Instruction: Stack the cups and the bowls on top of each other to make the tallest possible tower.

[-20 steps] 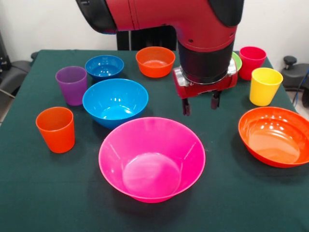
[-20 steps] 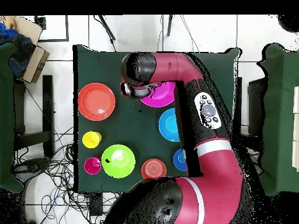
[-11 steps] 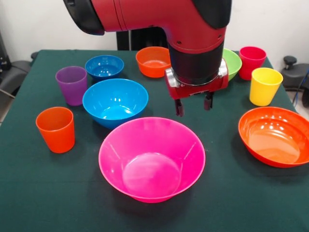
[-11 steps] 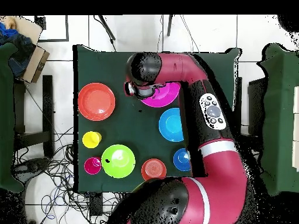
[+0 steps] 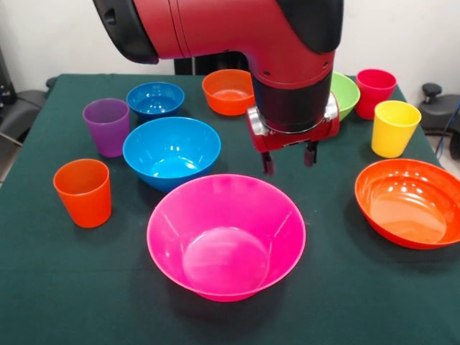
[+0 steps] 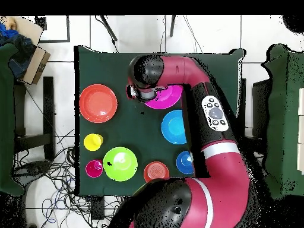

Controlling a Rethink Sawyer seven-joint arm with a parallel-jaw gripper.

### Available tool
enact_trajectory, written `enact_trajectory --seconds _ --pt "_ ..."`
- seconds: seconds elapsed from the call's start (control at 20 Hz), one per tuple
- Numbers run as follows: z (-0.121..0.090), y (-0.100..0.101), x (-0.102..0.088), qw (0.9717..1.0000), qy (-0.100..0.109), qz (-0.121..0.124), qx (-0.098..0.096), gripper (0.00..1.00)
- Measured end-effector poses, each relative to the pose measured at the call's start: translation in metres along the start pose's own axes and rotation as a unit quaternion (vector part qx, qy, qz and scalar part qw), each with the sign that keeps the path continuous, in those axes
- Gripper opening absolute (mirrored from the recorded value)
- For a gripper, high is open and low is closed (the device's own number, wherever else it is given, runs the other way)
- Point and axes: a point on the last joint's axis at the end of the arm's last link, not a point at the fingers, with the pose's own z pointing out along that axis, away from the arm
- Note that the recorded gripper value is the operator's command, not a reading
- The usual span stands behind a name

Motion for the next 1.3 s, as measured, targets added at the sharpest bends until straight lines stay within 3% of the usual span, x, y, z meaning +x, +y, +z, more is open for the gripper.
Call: enact_trajectory --seconds 0.7,1.3 --pt "0.008 -0.008 -0.012 0.9999 -0.003 0.009 -0.005 1.0" --pt "-0.001 -0.016 -0.014 0.9997 0.016 0.017 -0.006 1.0"
